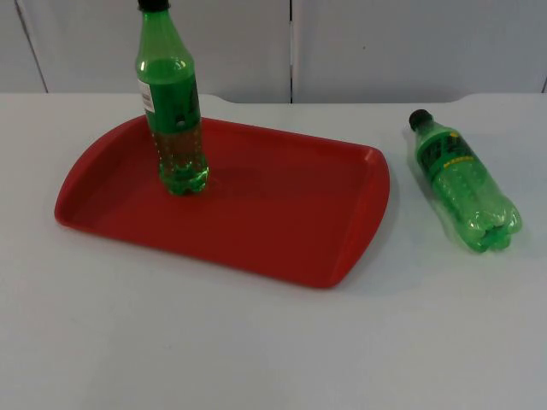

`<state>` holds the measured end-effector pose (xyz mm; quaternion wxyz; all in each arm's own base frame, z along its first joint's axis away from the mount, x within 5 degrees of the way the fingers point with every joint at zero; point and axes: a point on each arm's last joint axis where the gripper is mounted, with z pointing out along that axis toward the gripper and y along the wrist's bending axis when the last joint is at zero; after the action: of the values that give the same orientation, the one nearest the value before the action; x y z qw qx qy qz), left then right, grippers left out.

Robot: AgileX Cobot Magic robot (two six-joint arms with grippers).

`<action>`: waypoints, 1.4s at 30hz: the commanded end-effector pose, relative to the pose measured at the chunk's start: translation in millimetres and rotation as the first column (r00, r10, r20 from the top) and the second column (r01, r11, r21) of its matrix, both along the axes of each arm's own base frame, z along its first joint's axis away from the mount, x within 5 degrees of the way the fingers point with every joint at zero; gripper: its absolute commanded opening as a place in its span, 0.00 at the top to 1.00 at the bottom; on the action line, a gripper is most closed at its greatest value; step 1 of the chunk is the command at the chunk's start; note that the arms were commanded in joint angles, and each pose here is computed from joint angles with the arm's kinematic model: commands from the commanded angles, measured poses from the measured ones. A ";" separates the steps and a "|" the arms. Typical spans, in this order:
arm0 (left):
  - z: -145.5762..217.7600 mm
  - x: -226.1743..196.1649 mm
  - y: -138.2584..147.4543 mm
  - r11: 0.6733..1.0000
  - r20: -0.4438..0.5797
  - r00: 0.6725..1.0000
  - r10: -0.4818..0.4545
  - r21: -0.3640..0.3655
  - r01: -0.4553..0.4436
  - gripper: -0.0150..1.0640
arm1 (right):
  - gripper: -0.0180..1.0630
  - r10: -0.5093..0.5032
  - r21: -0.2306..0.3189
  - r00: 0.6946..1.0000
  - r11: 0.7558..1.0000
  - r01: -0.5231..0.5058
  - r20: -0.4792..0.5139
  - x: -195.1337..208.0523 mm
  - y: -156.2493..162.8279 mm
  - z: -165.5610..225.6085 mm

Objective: Place the bottle upright on the tray.

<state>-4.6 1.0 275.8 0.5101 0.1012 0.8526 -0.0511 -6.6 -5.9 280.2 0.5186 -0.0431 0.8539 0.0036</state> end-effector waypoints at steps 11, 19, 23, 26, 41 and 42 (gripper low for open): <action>-1.1 -0.4 -0.7 1.000 -0.001 1.000 -0.007 -0.007 0.007 0.01 | 0.02 -0.011 -0.003 1.000 1.000 0.011 0.011 -0.3 -0.4 0.6; -1.1 -0.4 -0.7 1.000 -0.001 1.000 -0.007 -0.007 0.007 0.01 | 0.02 -0.011 -0.003 1.000 1.000 0.011 0.011 -0.3 -0.4 0.6; -1.1 -0.4 -0.7 1.000 -0.001 1.000 -0.007 -0.007 0.007 0.01 | 0.02 -0.011 -0.004 1.000 1.000 0.011 0.007 -0.1 -0.4 -0.1; -1.1 -0.4 -0.7 1.000 -0.001 1.000 -0.007 -0.007 0.007 0.01 | 0.02 -0.011 -0.004 1.000 1.000 0.011 0.007 -0.1 -0.4 -0.1; -1.1 -0.4 -0.7 1.000 -0.001 1.000 -0.007 -0.007 0.007 0.01 | 0.02 -0.015 -0.005 1.000 1.000 0.015 0.009 -0.3 -0.8 0.4; -1.1 -0.4 -0.7 1.000 -0.001 1.000 -0.007 -0.007 0.007 0.01 | 0.02 -0.015 -0.005 1.000 1.000 0.015 0.012 -0.2 -0.7 0.6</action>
<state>-4.6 1.0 275.8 0.5101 0.1012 0.8526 -0.0511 -6.6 -6.2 280.2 0.5187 -0.0430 0.8539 0.0017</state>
